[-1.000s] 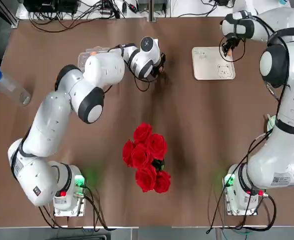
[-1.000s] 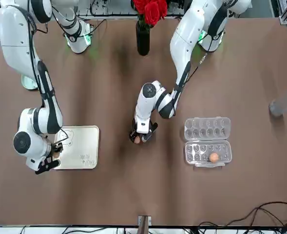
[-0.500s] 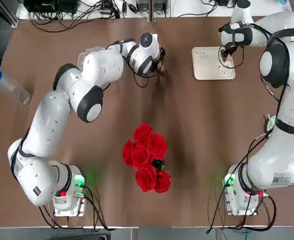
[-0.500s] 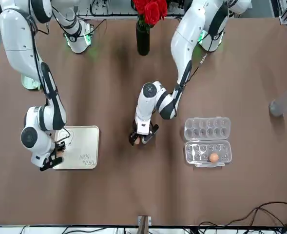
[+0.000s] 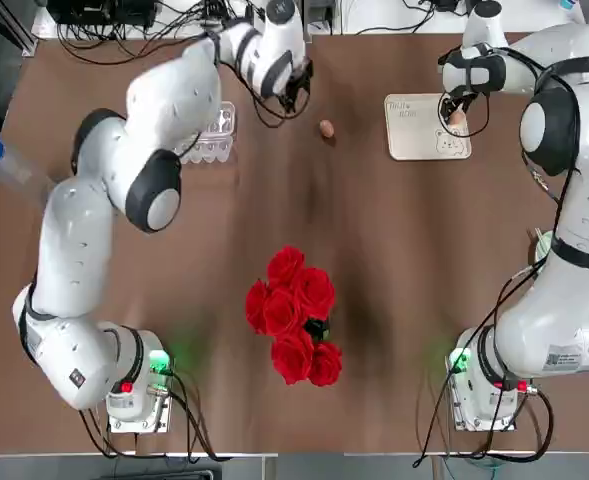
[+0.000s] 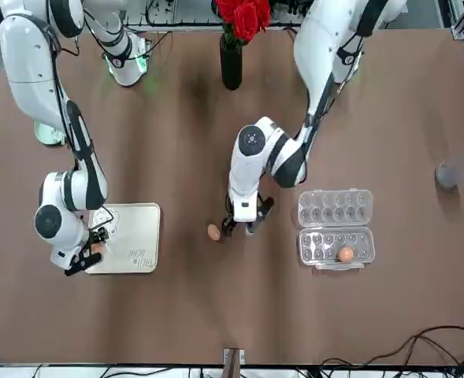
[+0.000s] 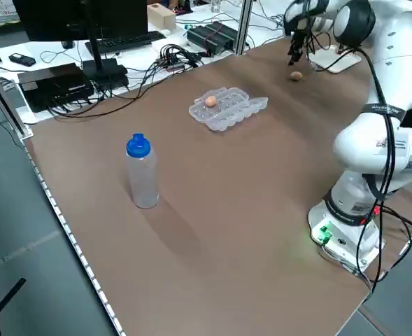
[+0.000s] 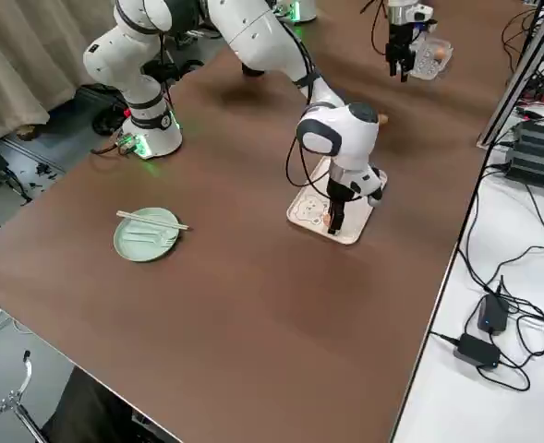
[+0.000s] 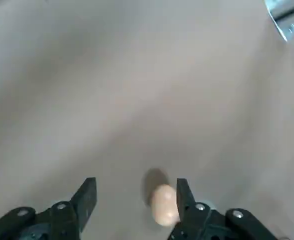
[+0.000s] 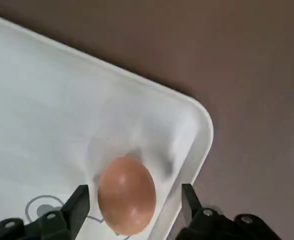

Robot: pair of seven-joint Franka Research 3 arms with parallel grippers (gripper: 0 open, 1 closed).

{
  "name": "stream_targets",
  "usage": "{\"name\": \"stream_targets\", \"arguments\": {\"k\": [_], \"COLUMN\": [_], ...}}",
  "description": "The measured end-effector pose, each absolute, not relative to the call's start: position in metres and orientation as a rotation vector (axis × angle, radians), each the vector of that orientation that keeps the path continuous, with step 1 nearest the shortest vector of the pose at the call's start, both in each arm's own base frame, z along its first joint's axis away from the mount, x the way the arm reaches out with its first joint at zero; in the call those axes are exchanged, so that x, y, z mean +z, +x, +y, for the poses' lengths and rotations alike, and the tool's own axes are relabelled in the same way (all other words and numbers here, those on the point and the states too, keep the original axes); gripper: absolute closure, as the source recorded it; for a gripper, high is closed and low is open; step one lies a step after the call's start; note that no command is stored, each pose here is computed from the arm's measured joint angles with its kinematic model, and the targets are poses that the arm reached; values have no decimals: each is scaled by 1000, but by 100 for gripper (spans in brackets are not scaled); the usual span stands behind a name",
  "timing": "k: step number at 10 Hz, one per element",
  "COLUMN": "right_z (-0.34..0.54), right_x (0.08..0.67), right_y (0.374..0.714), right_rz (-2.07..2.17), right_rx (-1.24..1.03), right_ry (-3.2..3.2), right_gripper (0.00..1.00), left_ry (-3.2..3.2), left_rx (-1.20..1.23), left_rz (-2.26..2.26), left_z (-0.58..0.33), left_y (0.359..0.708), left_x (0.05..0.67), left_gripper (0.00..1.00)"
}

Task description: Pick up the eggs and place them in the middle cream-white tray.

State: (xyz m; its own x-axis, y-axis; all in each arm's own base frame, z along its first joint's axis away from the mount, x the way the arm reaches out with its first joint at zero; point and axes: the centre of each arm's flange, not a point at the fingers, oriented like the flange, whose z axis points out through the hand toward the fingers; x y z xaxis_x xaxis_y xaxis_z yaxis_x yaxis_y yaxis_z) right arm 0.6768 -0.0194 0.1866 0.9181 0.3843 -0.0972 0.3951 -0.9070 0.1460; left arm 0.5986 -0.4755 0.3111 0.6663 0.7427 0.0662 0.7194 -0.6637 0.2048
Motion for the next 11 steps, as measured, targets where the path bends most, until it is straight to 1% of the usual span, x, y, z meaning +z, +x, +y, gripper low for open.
{"name": "stream_targets", "arguments": {"k": [1,3,7,8,9,10,11], "right_z": [-19,-13,5,14,25,43,69], "right_x": [187,188,203,215,240,272,303], "right_y": [677,676,681,686,696,704,707], "right_rz": [598,606,627,639,649,649,602], "right_rx": [-98,-133,-186,-173,-153,-170,-192], "right_ry": [2916,2916,2907,2902,2893,2885,2888], "right_gripper": [14,14,14,13,9,5,4], "left_ry": [2806,2930,3013,3048,3068,3067,3054], "left_rx": [178,82,12,-5,-35,-51,-47], "left_rz": [1215,1230,1158,1131,1138,1162,1187], "left_z": [-439,-349,-192,-160,-136,-121,-107], "left_y": [614,648,689,692,690,686,685], "left_x": [316,314,308,301,286,272,264], "left_gripper": [27,27,27,27,27,26,26]}}
